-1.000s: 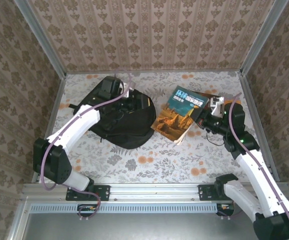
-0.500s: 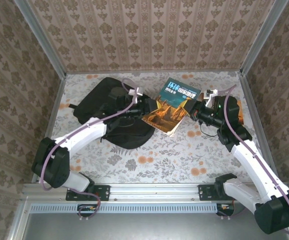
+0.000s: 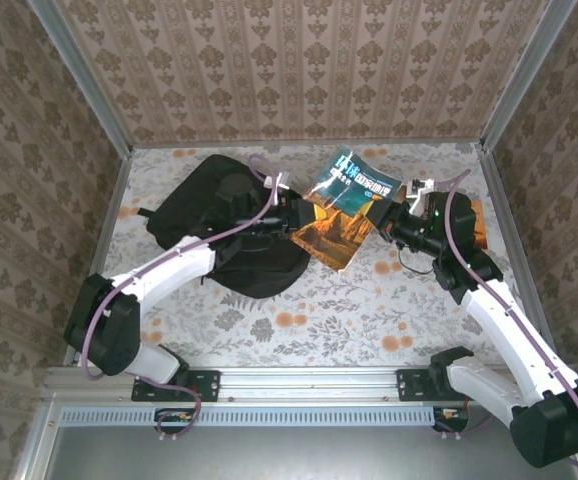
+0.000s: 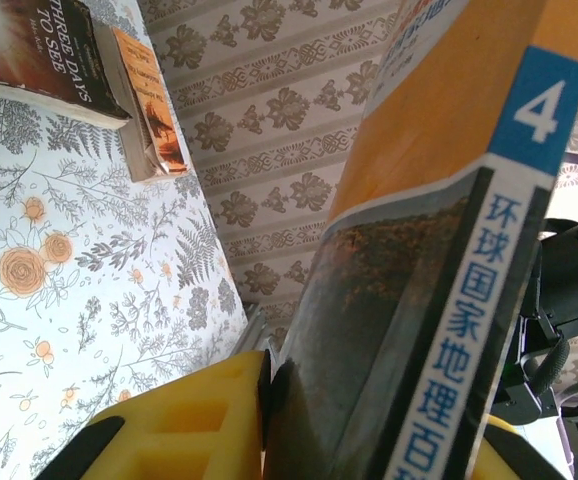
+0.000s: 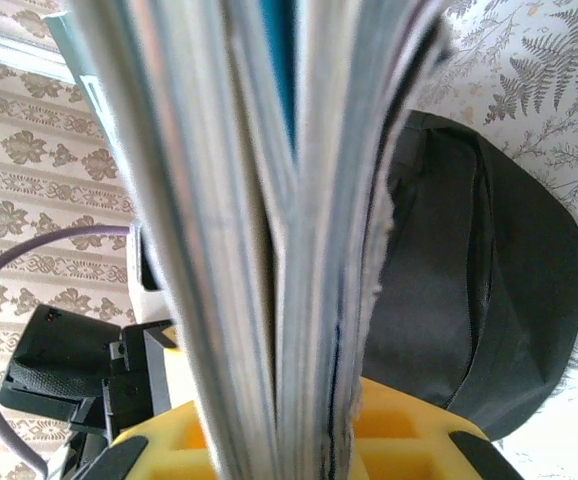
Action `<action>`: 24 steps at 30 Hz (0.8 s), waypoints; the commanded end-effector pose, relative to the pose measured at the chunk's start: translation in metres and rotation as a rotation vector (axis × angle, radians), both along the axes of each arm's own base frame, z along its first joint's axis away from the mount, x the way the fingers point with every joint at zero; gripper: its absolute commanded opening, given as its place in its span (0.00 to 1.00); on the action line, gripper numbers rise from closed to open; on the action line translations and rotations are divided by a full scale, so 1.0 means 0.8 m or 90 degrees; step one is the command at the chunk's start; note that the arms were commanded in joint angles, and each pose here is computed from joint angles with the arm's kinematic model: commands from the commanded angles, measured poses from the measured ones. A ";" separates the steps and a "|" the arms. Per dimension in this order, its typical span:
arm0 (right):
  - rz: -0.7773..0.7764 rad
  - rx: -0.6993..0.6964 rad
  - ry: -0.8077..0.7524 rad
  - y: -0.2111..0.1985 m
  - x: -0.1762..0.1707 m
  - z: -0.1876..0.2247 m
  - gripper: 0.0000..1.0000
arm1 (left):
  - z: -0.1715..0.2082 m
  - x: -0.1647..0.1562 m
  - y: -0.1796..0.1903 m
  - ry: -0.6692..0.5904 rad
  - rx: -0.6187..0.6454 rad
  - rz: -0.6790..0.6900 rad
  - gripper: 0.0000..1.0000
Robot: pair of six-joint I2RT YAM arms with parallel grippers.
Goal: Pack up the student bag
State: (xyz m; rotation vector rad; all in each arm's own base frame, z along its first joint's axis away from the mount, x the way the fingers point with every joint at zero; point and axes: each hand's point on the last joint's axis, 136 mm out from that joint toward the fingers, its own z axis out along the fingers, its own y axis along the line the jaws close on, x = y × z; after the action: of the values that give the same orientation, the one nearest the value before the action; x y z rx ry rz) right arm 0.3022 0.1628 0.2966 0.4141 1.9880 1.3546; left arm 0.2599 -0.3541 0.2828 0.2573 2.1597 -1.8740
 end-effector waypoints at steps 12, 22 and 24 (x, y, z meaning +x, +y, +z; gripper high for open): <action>-0.013 -0.025 0.003 -0.006 -0.001 -0.006 0.11 | 0.026 0.006 0.029 -0.116 0.059 0.040 0.71; 0.002 -0.031 0.009 -0.003 -0.005 -0.017 0.09 | 0.025 0.003 0.029 -0.135 0.053 0.020 0.22; 0.000 -0.040 0.009 -0.005 -0.006 -0.018 0.09 | 0.029 0.001 0.029 -0.142 0.049 0.016 0.12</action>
State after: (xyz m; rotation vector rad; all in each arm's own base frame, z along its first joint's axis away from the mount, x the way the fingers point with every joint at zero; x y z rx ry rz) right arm 0.3019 0.1585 0.2799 0.4565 2.0448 1.3095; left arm 0.2657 -0.3320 0.2764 0.3479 2.1786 -1.6413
